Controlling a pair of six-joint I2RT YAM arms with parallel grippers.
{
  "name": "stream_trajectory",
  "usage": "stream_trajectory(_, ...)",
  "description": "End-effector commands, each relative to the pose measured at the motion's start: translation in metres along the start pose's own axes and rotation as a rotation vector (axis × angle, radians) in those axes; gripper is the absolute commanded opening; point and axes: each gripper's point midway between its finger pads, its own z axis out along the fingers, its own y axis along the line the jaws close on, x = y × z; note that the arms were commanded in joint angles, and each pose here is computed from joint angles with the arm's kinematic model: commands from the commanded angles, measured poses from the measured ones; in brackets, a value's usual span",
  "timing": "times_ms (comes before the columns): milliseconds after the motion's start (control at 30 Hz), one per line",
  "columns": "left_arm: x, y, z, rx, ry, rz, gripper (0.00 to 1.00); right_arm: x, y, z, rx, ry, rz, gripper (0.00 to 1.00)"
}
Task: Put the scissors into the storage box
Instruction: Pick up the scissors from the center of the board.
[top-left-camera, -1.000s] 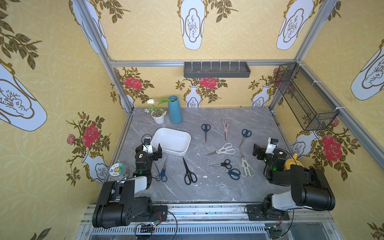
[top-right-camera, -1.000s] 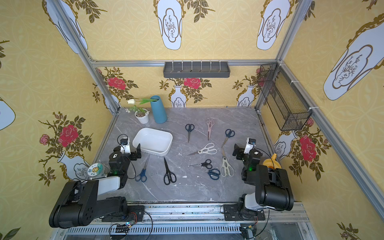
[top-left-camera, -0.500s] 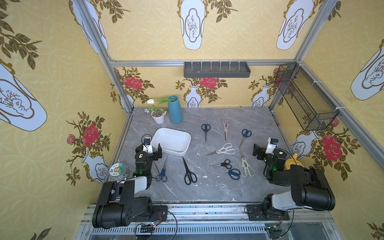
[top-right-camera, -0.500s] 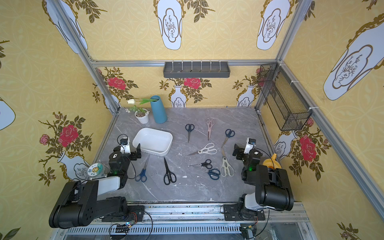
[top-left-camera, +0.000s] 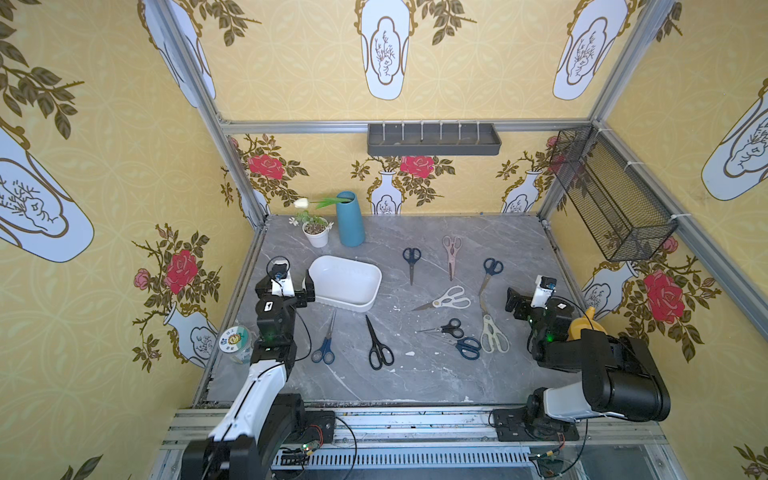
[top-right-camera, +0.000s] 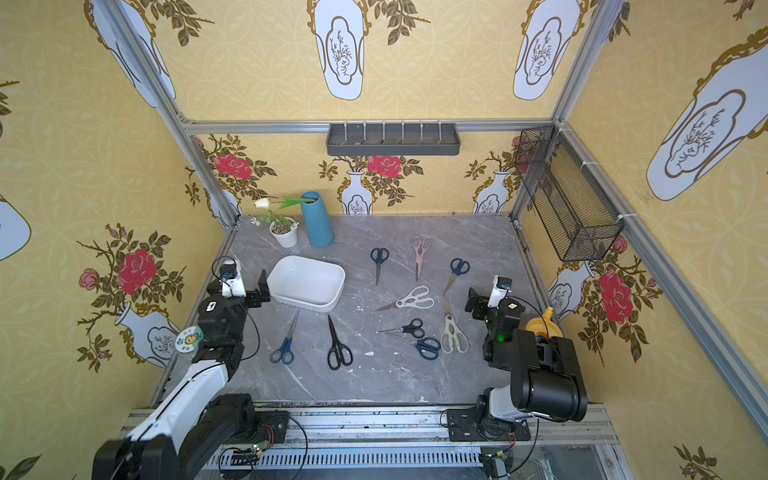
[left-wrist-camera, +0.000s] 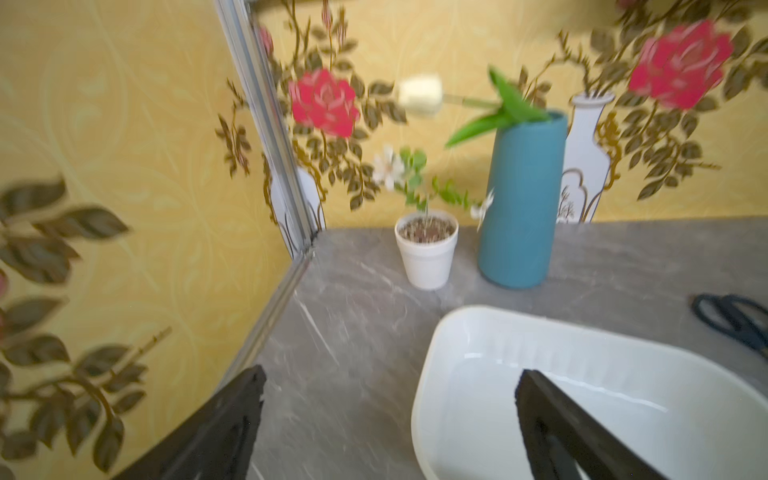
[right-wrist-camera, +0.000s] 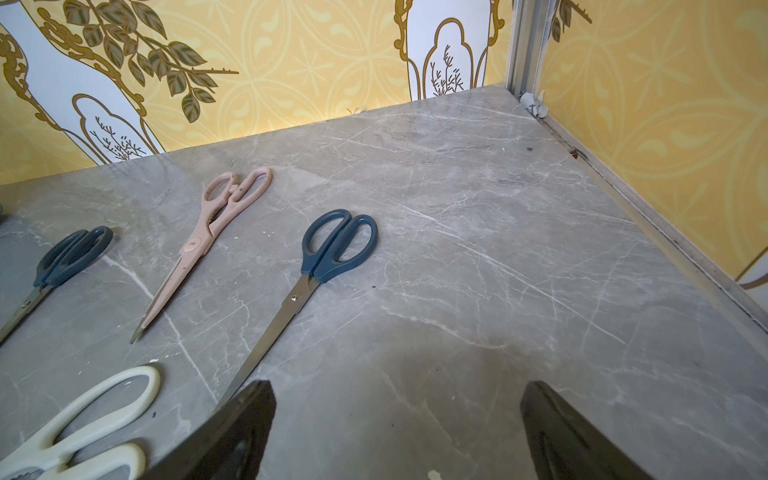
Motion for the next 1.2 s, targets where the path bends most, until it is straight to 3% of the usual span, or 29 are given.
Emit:
stream_trajectory(0, 0.048, -0.031, -0.038, 0.206, 0.317, 0.043, 1.00, -0.008, 0.001, 0.000, -0.007, -0.031, -0.005, 0.98)
stream_trajectory(100, 0.026, -0.033, -0.068, 0.260, 0.379, 0.081, 1.00, -0.008, 0.002, 0.000, -0.009, -0.029, -0.005, 0.97)
stream_trajectory(233, 0.010, -0.033, -0.105, 0.362, 0.595, 0.177, 1.00, -0.008, 0.002, 0.000, -0.009, -0.029, -0.005, 0.97)
stream_trajectory(333, 0.008, -0.024, -0.118, 0.345, 0.732, 0.177, 1.00, -0.007, 0.001, 0.000, -0.011, -0.028, -0.002, 0.97)
stream_trajectory(467, -0.001, -0.024, -0.114, 0.332, 0.737, 0.129, 1.00, -0.014, 0.004, 0.001, -0.033, -0.036, 0.003, 0.98)
stream_trajectory(500, -0.003, -0.026, -0.112, 0.342, 0.732, 0.117, 1.00, -0.014, 0.004, 0.004, -0.030, 0.027, 0.010, 0.97)
stream_trajectory(533, -0.003, -0.032, -0.112, 0.379, 0.736, 0.117, 1.00, -0.023, 0.008, 0.006, -0.044, 0.094, 0.025, 0.97)
stream_trajectory(600, -0.001, -0.039, -0.108, 0.434, 0.741, 0.128, 1.00, -0.059, 0.022, -0.005, -0.089, 0.058, 0.039, 0.97)
stream_trajectory(733, 0.023, -0.040, -0.092, 0.423, 0.797, 0.122, 1.00, -0.128, 0.035, -0.042, -0.061, -0.011, 0.193, 0.97)
stream_trajectory(833, 0.042, -0.046, -0.088, 0.459, 0.823, 0.136, 0.95, -0.151, 0.017, -0.053, 0.072, 0.000, 0.404, 0.97)
stream_trajectory(1000, 0.092, -0.050, -0.077, 0.478, 0.886, 0.183, 0.77, -0.132, 0.005, -0.061, 0.248, 0.297, 0.605, 0.97)
stream_trajectory(1067, 0.122, -0.052, -0.082, 0.529, 0.946, 0.263, 0.70, -0.120, 0.019, -0.060, 0.175, 0.391, 0.635, 0.97)
stream_trajectory(1167, 0.155, -0.044, -0.090, 0.564, 1.004, 0.413, 0.60, -0.115, 0.045, -0.064, -0.003, 0.391, 0.606, 0.97)
